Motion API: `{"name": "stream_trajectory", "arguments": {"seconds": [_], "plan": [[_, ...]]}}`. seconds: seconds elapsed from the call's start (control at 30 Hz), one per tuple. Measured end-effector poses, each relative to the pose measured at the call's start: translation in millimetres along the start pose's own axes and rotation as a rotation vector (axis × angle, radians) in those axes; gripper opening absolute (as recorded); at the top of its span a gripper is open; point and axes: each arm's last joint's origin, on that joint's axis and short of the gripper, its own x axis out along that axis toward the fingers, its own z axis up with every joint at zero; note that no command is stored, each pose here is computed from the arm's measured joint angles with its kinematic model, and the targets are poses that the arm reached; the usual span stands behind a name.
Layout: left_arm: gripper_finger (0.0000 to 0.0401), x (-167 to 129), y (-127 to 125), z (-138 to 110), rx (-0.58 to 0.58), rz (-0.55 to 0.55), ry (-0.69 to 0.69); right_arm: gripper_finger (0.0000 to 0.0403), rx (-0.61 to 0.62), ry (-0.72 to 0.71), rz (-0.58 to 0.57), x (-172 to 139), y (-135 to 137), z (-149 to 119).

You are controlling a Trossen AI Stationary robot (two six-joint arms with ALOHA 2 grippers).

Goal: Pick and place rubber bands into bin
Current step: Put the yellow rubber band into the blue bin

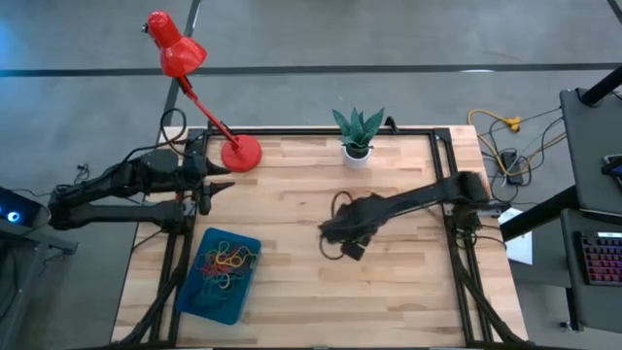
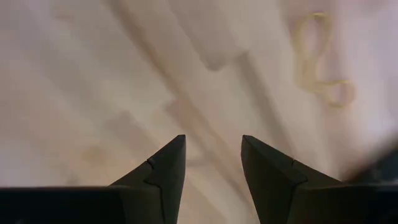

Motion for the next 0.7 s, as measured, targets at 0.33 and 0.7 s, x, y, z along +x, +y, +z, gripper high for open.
{"name": "stream_trajectory", "arguments": {"seconds": [0.33,0.7], "plan": [[0.0141,6,0,10,-0.015,0.001,-0.063,0.0143,0.014,-0.156,0.222,25,-57,-46],[0.0141,51,-5,27,-0.128,-0.002,-0.058,0.0176,-0.315,-0.163,0.175,83,-101,-24]]}}
